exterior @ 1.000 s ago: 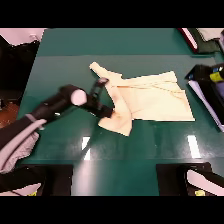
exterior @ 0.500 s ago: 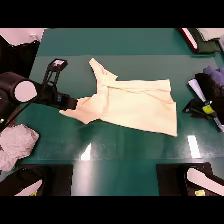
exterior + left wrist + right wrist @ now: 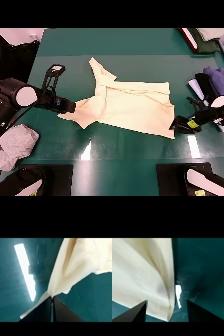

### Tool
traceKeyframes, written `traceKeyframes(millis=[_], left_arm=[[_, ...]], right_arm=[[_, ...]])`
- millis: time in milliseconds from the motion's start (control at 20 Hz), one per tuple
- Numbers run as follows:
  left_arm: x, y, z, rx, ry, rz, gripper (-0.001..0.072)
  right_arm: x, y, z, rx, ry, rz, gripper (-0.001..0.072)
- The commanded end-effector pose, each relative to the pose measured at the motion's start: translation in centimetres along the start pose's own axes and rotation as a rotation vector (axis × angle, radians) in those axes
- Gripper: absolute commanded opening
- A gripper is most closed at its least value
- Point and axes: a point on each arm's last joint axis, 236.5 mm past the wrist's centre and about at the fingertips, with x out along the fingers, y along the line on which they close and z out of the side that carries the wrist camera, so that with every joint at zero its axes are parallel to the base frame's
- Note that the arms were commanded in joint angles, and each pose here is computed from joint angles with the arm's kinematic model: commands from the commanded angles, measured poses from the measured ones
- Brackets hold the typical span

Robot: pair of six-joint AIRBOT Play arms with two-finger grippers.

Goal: Fold the shirts.

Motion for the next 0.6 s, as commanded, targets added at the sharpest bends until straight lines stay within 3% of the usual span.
traceKeyframes(millis=[0, 50, 200, 250, 550], left_arm=[[0.0, 0.0, 0.0, -0.004, -0.001, -0.002, 0.0028], [0.0, 0.0, 0.0, -0.004, -0.001, -0.002, 0.0028], [0.0, 0.0, 0.0, -0.004, -0.003, -0.003, 0.0028], [0.0, 0.0, 0.0, -0.004, -0.003, -0.003, 0.0028], [-5.4, -0.8, 3.6, -0.009, -0.202, -0.043, 0.0027]], right_arm=[[1.1, 1.0, -1.0, -0.05, 0.039, -0.018, 0.0551], [1.2, 1.3, -1.1, -0.061, 0.042, -0.021, 0.0537], [1.4, 2.0, -1.9, -0.102, 0.074, -0.028, 0.0094], [1.5, 2.2, -2.1, -0.124, 0.083, -0.03, 0.0014], [-3.8, 6.3, -0.4, -0.274, -0.149, -0.022, 0.0012]])
